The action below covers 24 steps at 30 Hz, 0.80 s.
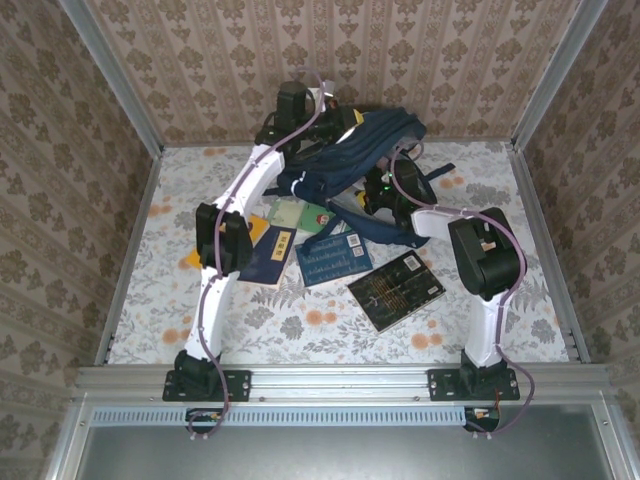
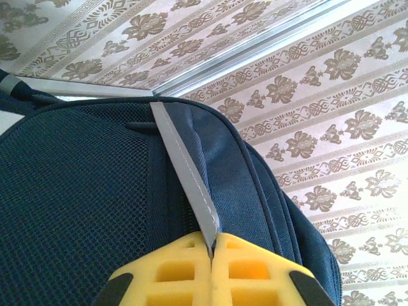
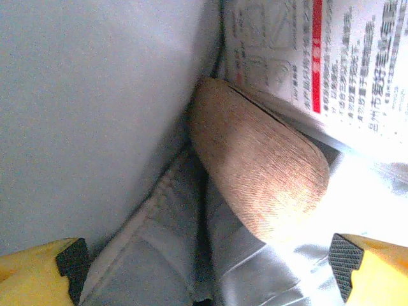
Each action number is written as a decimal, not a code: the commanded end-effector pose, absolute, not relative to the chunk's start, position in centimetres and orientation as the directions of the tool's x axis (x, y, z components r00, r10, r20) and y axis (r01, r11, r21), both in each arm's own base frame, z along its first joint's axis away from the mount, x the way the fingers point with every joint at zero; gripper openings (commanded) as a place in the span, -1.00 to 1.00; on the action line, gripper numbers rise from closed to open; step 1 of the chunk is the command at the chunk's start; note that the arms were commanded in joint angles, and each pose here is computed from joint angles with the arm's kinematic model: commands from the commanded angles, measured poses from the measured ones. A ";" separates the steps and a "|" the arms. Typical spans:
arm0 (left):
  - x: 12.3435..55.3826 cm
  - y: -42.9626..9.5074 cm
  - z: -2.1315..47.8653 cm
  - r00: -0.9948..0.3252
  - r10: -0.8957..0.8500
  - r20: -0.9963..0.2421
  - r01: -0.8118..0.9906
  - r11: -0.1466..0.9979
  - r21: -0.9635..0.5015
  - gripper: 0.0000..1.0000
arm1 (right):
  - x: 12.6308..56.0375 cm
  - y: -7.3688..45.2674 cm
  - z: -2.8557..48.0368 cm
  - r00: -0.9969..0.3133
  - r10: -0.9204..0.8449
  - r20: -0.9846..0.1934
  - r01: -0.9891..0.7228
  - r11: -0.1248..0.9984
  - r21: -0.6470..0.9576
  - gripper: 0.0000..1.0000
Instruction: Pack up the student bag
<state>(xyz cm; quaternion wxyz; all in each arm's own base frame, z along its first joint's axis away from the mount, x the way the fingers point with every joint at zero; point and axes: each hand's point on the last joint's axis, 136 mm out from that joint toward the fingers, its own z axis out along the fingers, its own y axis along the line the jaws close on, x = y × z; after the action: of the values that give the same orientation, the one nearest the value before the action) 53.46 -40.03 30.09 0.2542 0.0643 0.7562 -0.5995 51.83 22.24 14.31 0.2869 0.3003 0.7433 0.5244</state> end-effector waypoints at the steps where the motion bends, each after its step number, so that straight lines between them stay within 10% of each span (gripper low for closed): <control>1: 54.9 -38.4 35.3 -0.772 -0.303 -0.559 0.516 0.215 -0.829 -1.00 | 51.6 22.5 15.8 -0.665 0.744 -0.064 0.077 0.153 0.985 0.99; 6: 54.6 -38.2 34.8 -0.774 -0.285 -0.565 0.512 0.242 -0.824 -1.00 | 49.8 20.5 13.9 -0.618 0.783 -0.061 0.221 0.248 0.943 0.98; 12: 54.4 -38.6 32.3 -0.785 -0.248 -0.567 0.493 0.304 -0.815 -1.00 | 44.4 14.3 14.3 -0.555 0.761 -0.335 0.340 0.575 0.744 1.00; 21: 52.4 -40.3 27.8 -0.812 -0.126 -0.571 0.481 0.409 -0.775 -1.00 | 39.8 6.8 15.9 -0.440 0.773 -0.456 0.381 0.621 0.685 0.94; 24: 51.7 -40.1 27.3 -0.819 -0.103 -0.565 0.471 0.441 -0.764 -0.57 | 38.2 5.4 16.8 -0.452 0.734 -0.507 0.423 0.676 0.603 0.86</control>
<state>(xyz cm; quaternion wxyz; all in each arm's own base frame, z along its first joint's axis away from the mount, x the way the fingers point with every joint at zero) 51.39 -41.68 25.79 0.2398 0.1088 0.7930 -0.5494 40.26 6.90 15.89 0.3821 0.3710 0.8053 0.2605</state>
